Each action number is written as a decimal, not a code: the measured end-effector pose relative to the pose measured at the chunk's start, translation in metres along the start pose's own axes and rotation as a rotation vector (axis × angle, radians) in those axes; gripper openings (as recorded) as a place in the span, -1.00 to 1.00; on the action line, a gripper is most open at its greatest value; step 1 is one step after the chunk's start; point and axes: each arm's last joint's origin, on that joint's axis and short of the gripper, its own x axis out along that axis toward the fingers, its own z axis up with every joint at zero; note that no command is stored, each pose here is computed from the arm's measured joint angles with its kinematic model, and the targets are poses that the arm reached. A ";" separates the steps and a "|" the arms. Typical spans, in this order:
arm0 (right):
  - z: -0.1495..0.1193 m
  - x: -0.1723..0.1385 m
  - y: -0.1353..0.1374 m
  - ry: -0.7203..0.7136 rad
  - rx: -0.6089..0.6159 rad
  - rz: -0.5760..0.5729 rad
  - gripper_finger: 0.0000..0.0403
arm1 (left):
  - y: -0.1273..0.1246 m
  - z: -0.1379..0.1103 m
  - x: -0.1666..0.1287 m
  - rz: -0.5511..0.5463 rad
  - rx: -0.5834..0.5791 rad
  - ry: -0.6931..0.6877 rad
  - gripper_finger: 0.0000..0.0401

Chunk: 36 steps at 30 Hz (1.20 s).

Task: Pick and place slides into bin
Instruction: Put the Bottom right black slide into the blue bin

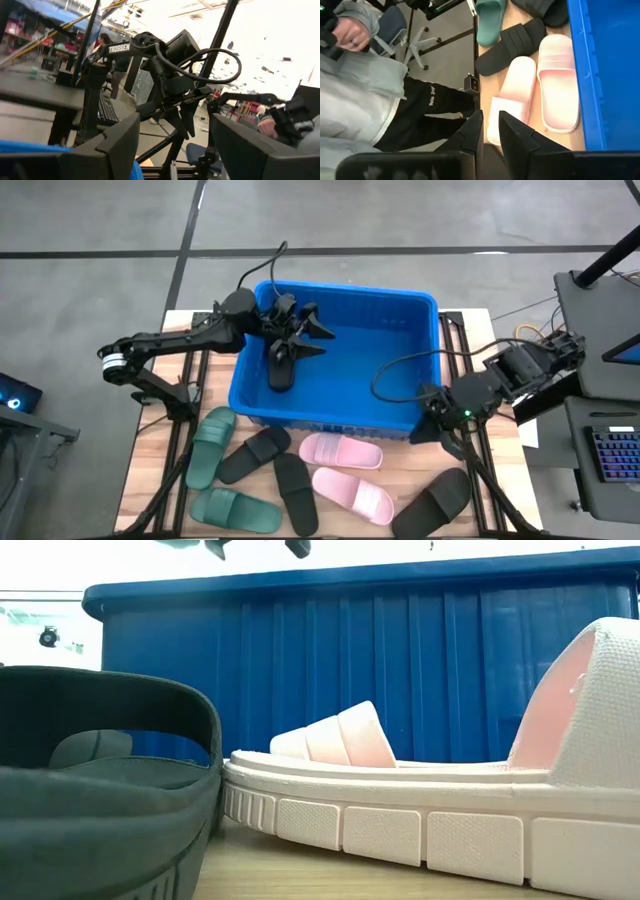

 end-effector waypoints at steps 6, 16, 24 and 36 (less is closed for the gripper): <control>-0.012 0.001 0.010 -0.022 0.015 -0.046 -0.74 | -0.006 -0.001 0.005 -0.027 0.070 0.001 -0.43; -0.038 0.002 0.032 0.037 0.195 -0.028 -0.74 | -0.005 -0.004 0.004 -0.037 0.078 0.019 -0.88; -0.064 0.015 0.035 0.186 0.437 -0.200 -0.74 | -0.004 -0.006 0.004 -0.031 -0.008 0.028 -0.84; -0.094 0.072 0.053 0.351 0.566 -0.407 -0.63 | -0.003 -0.010 0.003 -0.026 -0.017 0.037 -0.84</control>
